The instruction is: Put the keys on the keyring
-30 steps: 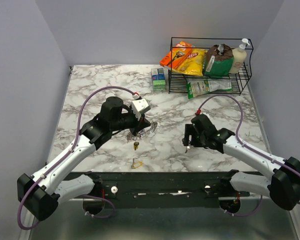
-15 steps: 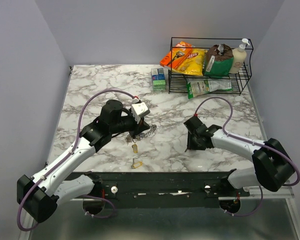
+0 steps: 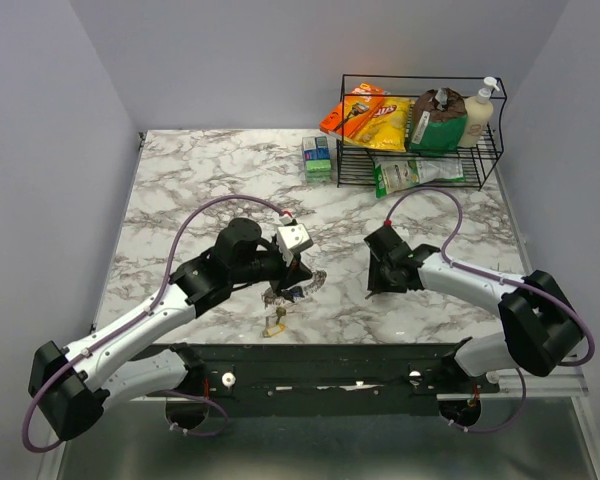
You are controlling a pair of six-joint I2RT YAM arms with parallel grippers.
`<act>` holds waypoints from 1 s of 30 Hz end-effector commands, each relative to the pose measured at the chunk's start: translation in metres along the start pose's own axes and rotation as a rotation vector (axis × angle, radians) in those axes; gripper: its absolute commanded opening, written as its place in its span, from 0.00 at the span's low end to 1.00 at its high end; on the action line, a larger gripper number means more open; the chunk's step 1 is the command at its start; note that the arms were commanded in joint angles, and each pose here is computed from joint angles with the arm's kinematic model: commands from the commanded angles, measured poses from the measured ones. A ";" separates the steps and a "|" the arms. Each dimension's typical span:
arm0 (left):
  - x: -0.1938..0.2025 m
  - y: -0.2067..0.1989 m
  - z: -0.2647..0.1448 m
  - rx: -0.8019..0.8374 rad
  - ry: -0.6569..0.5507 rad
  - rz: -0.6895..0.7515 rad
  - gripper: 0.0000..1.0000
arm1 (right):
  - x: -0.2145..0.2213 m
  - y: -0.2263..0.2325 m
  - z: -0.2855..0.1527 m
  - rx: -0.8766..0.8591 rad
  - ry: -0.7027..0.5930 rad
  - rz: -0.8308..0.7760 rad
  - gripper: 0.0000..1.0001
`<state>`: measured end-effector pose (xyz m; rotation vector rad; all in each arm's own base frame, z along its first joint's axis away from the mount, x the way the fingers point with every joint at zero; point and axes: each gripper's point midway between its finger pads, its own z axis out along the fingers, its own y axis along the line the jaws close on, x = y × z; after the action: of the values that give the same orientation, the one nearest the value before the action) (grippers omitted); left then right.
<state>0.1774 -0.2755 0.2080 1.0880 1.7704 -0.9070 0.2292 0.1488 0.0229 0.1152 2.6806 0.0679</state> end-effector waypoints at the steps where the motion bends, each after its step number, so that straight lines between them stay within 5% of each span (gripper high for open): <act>1: -0.010 0.004 0.006 -0.032 -0.044 -0.003 0.00 | -0.020 -0.002 -0.003 0.007 -0.062 0.020 0.54; 8: -0.006 0.005 0.008 -0.032 -0.030 0.002 0.00 | -0.025 -0.001 0.003 -0.012 -0.051 0.034 0.49; 9: -0.005 0.005 0.008 -0.032 -0.027 0.002 0.00 | -0.023 0.002 0.004 -0.024 -0.044 0.035 0.46; 10: -0.004 0.005 0.008 -0.032 -0.026 0.002 0.00 | -0.022 0.002 0.006 -0.025 -0.038 0.033 0.30; 11: -0.004 0.005 0.008 -0.032 -0.024 0.001 0.00 | -0.022 0.004 0.006 -0.029 -0.033 0.034 0.24; 16: -0.003 0.004 0.007 -0.033 -0.025 -0.001 0.00 | -0.017 0.009 0.008 -0.054 -0.003 0.027 0.22; 22: -0.002 0.005 0.006 -0.039 -0.019 0.003 0.00 | -0.015 0.008 0.007 -0.053 0.001 0.023 0.00; 30: 0.000 0.007 0.006 -0.048 -0.008 0.009 0.00 | -0.022 0.012 0.000 -0.081 -0.016 -0.024 0.03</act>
<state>0.1811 -0.2771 0.1978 1.0688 1.8047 -0.8810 0.2413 0.1513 0.0197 0.1062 2.6875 0.1247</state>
